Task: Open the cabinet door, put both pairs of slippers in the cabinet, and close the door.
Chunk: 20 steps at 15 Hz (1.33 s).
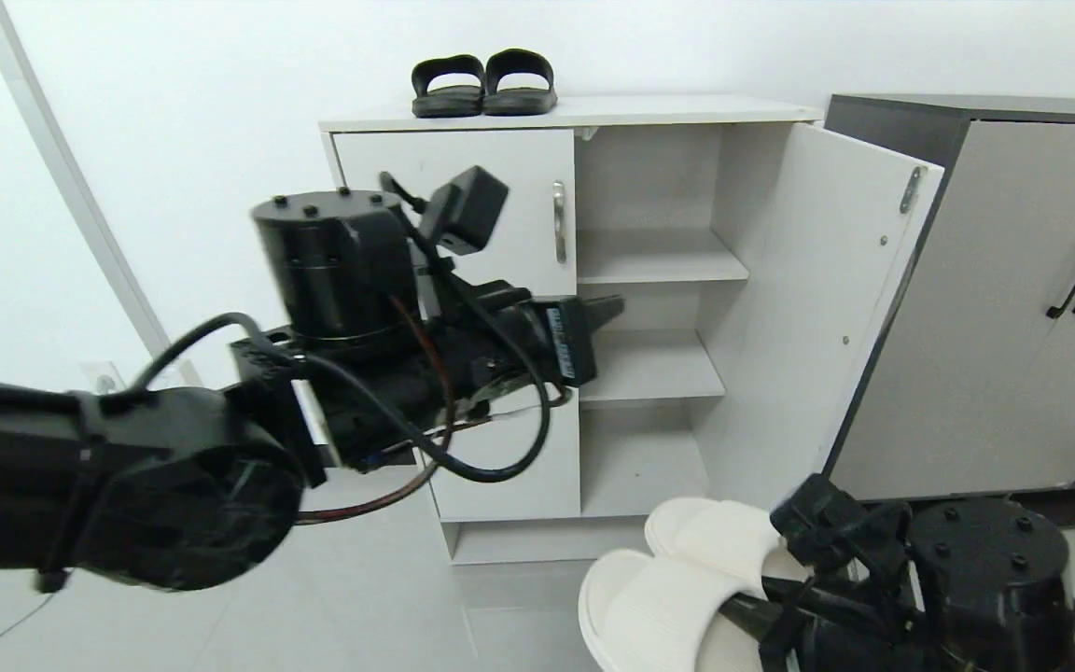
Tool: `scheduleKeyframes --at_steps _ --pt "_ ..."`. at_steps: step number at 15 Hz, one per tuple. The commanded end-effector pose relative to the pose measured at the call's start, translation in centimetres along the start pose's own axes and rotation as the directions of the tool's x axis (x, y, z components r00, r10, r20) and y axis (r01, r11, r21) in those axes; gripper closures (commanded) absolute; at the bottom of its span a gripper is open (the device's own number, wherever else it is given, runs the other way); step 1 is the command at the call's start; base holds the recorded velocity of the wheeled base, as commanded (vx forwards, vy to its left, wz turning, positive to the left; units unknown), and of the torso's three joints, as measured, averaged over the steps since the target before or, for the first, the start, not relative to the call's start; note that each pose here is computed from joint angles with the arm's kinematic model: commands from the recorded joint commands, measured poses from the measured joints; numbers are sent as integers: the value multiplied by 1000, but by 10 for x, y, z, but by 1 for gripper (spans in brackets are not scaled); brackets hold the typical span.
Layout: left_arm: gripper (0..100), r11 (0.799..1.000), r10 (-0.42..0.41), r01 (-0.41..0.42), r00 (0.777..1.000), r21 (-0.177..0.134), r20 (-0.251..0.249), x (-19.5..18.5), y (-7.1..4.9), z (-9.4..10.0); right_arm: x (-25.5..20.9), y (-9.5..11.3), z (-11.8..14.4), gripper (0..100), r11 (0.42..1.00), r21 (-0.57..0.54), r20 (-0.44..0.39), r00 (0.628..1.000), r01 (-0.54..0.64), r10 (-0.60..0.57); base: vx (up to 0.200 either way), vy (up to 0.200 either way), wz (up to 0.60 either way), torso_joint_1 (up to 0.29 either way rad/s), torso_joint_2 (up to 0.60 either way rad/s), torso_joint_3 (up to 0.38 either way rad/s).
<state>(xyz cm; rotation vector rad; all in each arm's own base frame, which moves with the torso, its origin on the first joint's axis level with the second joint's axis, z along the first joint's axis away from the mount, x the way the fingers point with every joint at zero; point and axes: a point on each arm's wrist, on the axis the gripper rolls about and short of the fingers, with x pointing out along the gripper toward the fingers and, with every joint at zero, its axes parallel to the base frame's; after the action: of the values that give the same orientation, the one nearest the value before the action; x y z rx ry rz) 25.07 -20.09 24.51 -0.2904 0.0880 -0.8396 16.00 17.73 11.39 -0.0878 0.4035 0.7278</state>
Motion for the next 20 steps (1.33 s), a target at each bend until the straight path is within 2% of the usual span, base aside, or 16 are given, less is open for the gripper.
scheduleKeyframes --at_steps 1,3,4,5,6,8,11,12,13,14,15,16,17,18,19,20 --pt "100 951 287 -296 953 89 96 -105 10 34 39 -1 10 100 990 74 10 993 118 -119 0 0 0 0 0 0" --pt "100 895 421 -432 901 116 109 -154 4 32 57 -5 21 100 971 122 45 976 205 -212 0 0 0 0 0 0" --pt "100 750 637 -645 764 145 101 -203 -3 19 71 -11 30 100 954 167 68 962 250 -264 0 0 0 0 0 0" --pt "100 681 711 -715 697 157 93 -234 -10 6 79 -14 32 100 947 176 74 956 269 -285 0 0 0 0 0 0" --pt "100 645 743 -748 661 155 102 -266 -18 -7 87 -19 35 100 932 186 82 940 311 -330 0 0 0 0 0 0" --pt "100 512 832 -848 530 137 166 -315 -32 -32 104 -29 46 100 882 213 111 886 421 -450 0 0 0 0 0 0" --pt "100 344 905 -933 360 109 227 -343 -41 -88 120 -37 54 100 828 218 94 834 516 -544 0 0 0 0 0 0" --pt "100 300 916 -949 316 101 248 -346 -42 -105 123 -37 51 100 825 214 86 832 522 -549 0 0 0 0 0 0" --pt "100 268 919 -956 290 117 268 -348 -42 -122 125 -37 49 100 824 209 78 831 526 -550 0 0 0 0 0 0" --pt "100 274 924 -951 302 145 234 -345 -34 -137 127 -37 46 100 822 207 73 830 530 -553 0 0 0 0 0 0" --pt "100 284 920 -949 310 135 242 -342 -28 -144 127 -37 45 100 822 205 71 830 531 -553 0 0 0 0 0 0" --pt "100 305 910 -939 336 158 242 -339 -20 -154 127 -37 45 100 822 204 69 830 531 -553 0 0 0 0 0 0" --pt "100 376 879 -902 420 212 226 -336 -18 -161 127 -37 45 100 822 205 71 830 531 -553 0 0 0 0 0 0" --pt "100 461 845 -860 501 220 188 -334 -18 -163 127 -38 45 100 822 204 69 830 531 -553 0 0 0 0 0 0" --pt "100 503 825 -834 542 229 162 -333 -18 -165 127 -38 44 100 822 203 68 830 532 -554 0 0 0 0 0 0" --pt "100 594 763 -757 638 271 109 -332 -19 -168 128 -37 42 100 823 199 62 831 532 -553 0 0 0 0 0 0"
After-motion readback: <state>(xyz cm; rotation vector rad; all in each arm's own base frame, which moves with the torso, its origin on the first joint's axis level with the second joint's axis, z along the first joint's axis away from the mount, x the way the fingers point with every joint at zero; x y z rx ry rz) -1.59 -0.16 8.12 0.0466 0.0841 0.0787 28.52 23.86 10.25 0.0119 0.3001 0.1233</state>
